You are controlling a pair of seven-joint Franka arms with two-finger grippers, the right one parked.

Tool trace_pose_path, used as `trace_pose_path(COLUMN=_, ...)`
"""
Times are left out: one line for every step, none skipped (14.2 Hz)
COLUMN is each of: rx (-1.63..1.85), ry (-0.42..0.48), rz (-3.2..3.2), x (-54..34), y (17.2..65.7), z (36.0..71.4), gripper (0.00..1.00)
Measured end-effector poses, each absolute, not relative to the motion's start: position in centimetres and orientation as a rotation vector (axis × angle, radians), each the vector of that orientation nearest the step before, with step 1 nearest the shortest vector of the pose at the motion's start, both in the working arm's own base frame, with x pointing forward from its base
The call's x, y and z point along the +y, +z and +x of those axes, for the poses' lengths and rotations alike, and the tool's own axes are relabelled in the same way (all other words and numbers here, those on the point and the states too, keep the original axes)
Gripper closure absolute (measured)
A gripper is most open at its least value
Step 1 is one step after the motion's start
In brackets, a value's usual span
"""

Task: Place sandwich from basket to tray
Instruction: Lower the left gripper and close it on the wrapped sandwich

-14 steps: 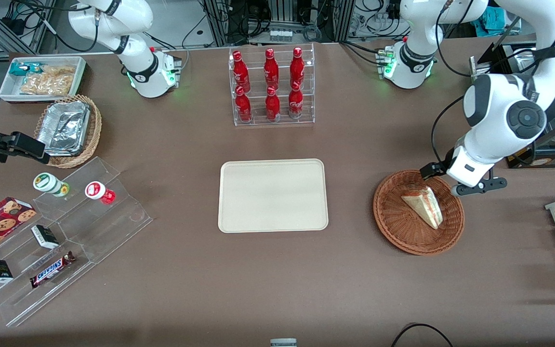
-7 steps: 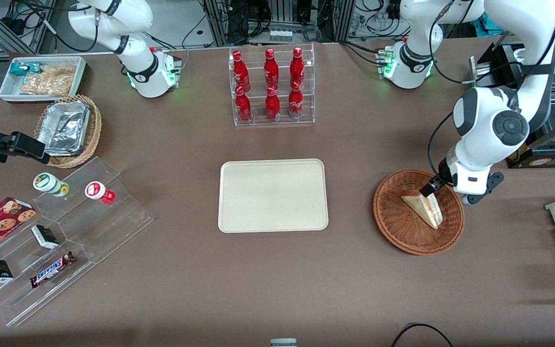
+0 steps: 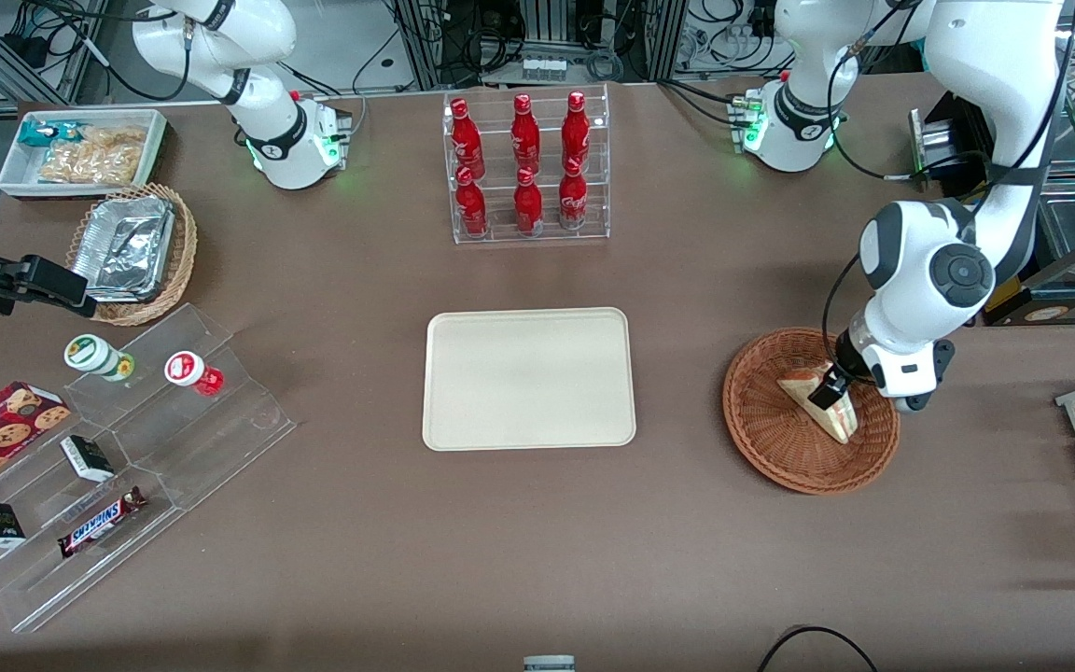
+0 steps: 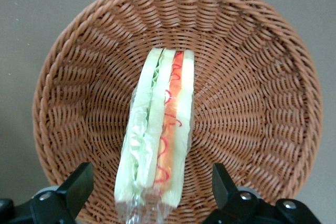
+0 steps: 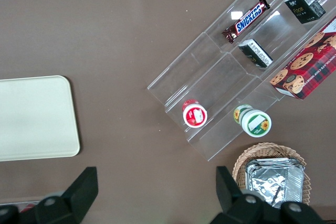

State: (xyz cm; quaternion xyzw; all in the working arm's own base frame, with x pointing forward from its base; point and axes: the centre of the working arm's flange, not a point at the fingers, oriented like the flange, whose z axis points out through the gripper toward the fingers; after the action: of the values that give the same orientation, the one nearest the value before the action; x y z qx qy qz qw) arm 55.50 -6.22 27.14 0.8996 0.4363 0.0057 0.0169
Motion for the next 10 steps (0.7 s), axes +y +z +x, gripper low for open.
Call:
trace_pose_path(rx=1.359, ry=0.005, rz=2.799, x=-6.2, y=26.4, z=55.5, gripper=0.01)
trace_pose_path(rx=1.363, ry=-0.009, rz=2.803, x=-6.2, y=25.8, z=55.4, gripper=0.04)
trace_pose_path(rx=1.365, ry=-0.022, rz=2.806, x=-6.2, y=25.3, z=55.3, gripper=0.13)
trace_pose_path(rx=1.366, ry=-0.031, rz=2.809, x=-6.2, y=25.0, z=55.3, gripper=0.26)
trace_pose_path(rx=1.367, ry=-0.033, rz=2.810, x=-6.2, y=24.8, z=55.3, gripper=0.37)
trace_pose_path(rx=1.366, ry=-0.028, rz=2.808, x=-6.2, y=25.0, z=55.5, gripper=0.48)
trace_pose_path(rx=1.365, ry=-0.024, rz=2.807, x=-6.3, y=25.4, z=55.7, gripper=0.57)
trace_pose_path(rx=1.367, ry=-0.035, rz=2.811, x=-6.3, y=26.0, z=56.0, gripper=0.67)
trace_pose_path(rx=1.370, ry=-0.057, rz=2.819, x=-6.3, y=27.0, z=56.5, gripper=0.74)
trace_pose_path(rx=1.369, ry=-0.080, rz=2.829, x=-6.4, y=28.3, z=57.1, gripper=0.80)
